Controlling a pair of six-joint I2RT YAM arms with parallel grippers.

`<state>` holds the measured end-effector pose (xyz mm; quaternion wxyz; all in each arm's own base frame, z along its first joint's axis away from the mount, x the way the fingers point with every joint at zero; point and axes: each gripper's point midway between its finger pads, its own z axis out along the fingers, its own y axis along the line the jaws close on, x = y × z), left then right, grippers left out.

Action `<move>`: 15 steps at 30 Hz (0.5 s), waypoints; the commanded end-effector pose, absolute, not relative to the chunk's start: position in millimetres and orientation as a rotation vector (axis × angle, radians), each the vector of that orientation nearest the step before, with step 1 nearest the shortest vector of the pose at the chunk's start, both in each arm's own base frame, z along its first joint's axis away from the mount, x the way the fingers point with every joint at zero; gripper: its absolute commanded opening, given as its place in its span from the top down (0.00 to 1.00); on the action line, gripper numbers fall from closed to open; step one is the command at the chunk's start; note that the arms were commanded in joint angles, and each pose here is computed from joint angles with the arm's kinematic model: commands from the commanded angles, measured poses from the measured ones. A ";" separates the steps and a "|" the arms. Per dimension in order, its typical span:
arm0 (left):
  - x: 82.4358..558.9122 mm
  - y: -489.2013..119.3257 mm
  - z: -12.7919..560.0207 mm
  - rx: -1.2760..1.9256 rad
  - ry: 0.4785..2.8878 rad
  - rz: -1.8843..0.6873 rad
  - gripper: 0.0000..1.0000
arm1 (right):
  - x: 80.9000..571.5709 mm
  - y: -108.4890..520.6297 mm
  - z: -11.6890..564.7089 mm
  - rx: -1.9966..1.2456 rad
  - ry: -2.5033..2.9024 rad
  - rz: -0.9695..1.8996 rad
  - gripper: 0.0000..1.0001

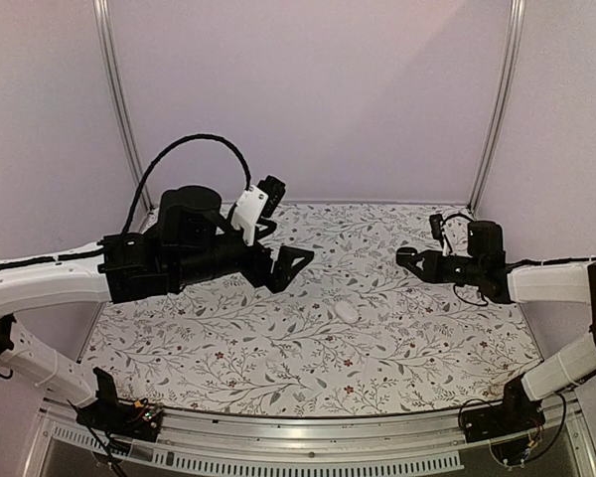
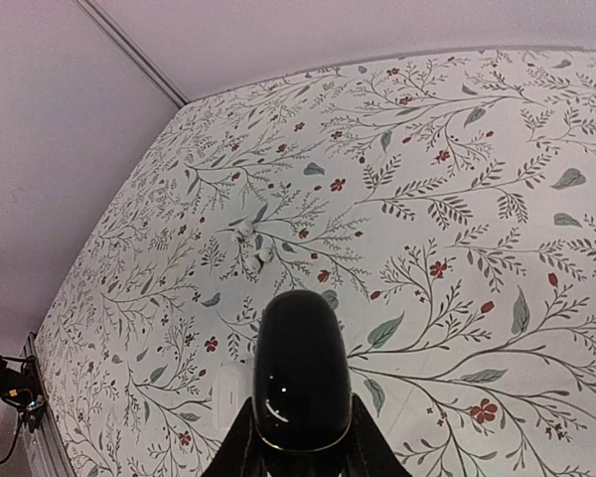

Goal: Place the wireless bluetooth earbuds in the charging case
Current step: Place the charging case with the earbuds at the center of the board.

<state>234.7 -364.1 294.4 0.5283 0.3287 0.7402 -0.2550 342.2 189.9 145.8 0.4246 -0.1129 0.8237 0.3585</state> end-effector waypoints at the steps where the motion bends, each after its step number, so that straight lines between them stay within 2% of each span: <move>1: 244.5 -356.2 298.3 0.700 1.764 -0.631 0.00 | 351.2 200.2 128.2 -0.279 2.139 0.996 0.97; 11: 246.2 -347.0 287.6 0.677 1.783 -0.623 0.00 | 369.6 204.4 67.7 -0.252 2.306 1.002 0.93; 15: 246.2 -342.5 286.6 0.669 1.783 -0.626 0.00 | 374.6 203.2 52.3 -0.254 2.353 0.988 0.87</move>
